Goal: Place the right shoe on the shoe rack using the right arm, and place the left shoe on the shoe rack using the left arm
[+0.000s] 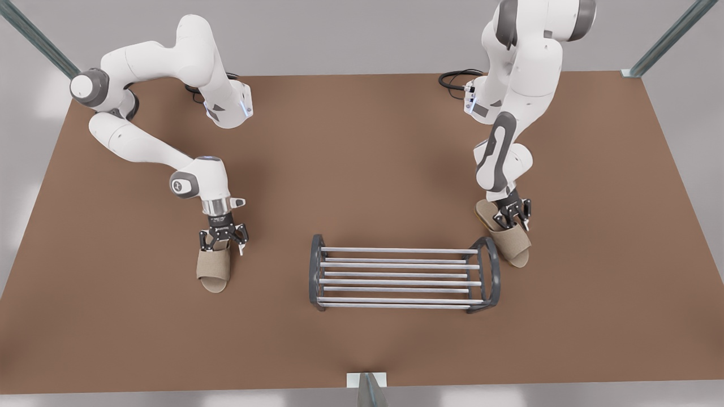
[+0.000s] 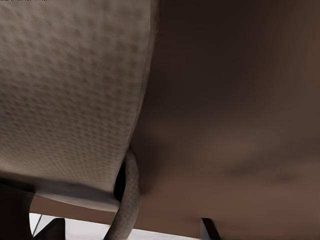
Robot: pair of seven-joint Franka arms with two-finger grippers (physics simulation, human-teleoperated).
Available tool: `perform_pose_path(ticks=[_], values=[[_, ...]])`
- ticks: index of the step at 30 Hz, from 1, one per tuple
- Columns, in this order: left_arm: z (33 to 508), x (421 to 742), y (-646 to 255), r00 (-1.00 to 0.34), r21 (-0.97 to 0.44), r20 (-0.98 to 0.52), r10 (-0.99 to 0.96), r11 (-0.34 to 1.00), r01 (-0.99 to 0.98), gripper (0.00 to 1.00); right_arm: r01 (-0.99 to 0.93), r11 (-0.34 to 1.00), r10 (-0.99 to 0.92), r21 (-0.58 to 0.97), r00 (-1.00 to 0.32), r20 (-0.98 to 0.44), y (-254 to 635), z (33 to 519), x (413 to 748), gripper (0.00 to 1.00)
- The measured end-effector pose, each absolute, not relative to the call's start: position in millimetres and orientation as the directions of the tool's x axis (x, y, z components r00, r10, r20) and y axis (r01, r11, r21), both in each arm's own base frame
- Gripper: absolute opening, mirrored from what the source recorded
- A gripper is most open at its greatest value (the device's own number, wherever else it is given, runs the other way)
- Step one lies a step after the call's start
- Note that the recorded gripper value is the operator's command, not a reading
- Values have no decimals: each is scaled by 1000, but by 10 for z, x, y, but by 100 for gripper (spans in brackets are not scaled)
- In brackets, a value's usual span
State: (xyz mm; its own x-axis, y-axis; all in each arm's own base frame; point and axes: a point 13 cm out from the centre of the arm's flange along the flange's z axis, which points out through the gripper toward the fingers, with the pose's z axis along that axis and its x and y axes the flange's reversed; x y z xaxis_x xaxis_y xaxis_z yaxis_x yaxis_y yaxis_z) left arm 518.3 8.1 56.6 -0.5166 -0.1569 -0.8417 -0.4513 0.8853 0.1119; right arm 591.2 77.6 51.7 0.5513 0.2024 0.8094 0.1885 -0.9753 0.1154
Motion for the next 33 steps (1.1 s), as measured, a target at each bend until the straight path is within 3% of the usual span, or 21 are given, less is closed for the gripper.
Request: perform_pose_path(ticks=[4, 5, 12, 16, 18, 22, 26, 29, 33], values=[[653, 5231, 10, -504, 94, -849, -162, 890, -445, 45, 189, -976, 198, 110, 549, 812, 782, 507, 5952, 100], [668, 5240, 1, -501, 91, -850, -164, 891, -445, 33, 188, -976, 195, 108, 549, 813, 779, 509, 5961, 92], [896, 5361, 3, -462, 51, -867, -188, 888, -457, 21, 191, -977, 187, 97, 537, 823, 786, 580, 5996, 54], [1427, 5608, 198, -372, -24, -899, -229, 876, -481, 21, 192, -977, 182, 92, 534, 826, 780, 603, 5997, 35], [1958, 5841, 209, -286, -108, -920, -268, 875, -472, 21, 192, -977, 181, 90, 532, 827, 780, 617, 5994, 23], [3411, 6157, -63, -93, -347, -908, -407, 859, -376, 21, 195, -977, 178, 87, 516, 838, 791, 733, 6007, 21], [4338, 6310, -1702, -114, -412, -900, -420, 907, -85, 21, 232, -964, 228, 133, 458, 859, 884, 1053, 6091, 21], [4355, 6102, -2872, -208, -396, -905, -372, 914, 89, 21, 278, -947, 268, 163, 397, 878, 1090, 1354, 6167, 21], [3636, 6067, -3780, -323, -322, -912, -252, 928, 187, 21, 328, -923, 310, 200, 329, 892, 1321, 1701, 6213, 21]])
